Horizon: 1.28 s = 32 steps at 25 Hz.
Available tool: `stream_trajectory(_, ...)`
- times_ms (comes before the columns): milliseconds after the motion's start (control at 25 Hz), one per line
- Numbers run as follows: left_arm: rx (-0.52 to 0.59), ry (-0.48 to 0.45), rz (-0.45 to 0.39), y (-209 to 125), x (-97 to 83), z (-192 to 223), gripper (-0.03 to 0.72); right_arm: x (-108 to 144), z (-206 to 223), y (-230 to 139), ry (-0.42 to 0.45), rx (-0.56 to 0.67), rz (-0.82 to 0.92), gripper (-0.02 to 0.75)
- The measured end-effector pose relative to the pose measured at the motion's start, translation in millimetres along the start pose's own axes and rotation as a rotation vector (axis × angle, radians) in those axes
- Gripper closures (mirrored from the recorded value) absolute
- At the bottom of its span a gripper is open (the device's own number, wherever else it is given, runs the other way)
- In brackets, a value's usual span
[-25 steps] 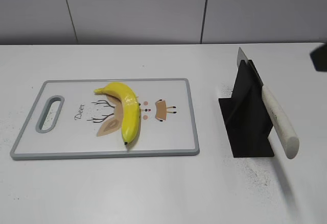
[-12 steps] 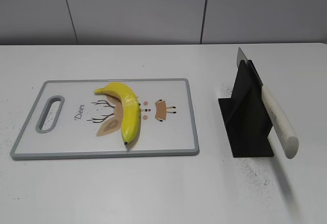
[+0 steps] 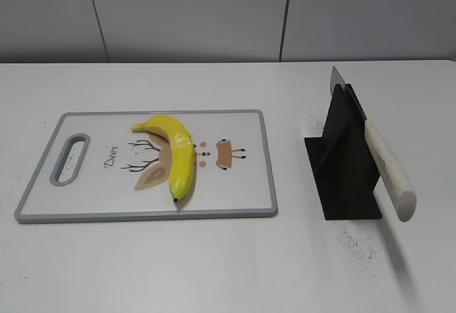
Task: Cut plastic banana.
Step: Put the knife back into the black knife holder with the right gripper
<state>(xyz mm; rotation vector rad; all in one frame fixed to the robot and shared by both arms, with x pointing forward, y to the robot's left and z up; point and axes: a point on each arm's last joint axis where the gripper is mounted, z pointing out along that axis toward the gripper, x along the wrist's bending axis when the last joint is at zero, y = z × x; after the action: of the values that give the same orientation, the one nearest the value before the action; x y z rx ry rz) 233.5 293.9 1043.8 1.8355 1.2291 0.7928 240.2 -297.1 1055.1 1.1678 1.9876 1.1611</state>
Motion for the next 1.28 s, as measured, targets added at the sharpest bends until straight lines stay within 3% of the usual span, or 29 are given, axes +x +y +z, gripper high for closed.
stream_trajectory(280, -0.009, -0.002, -0.002, -0.5, -0.5, -0.7, 0.385, 0.9, -6.9, -3.9, -0.049, -0.047, 0.029, 0.144)
stream_trajectory(640, -0.01, -0.007, -0.004, -0.4, -1.0, -0.7, 0.395, 2.6, -5.9, -3.4, -0.29, -0.038, 0.155, 0.144)
stream_trajectory(880, -0.01, -0.007, -0.004, -0.4, -1.0, -0.7, 0.426, 3.1, -5.4, -3.1, -0.384, -0.035, 0.204, 0.144)
stream_trajectory(1280, -0.01, -0.007, -0.005, -0.4, -1.0, -0.7, 0.446, 3.3, -5.2, -3.0, -0.424, -0.034, 0.224, 0.146)
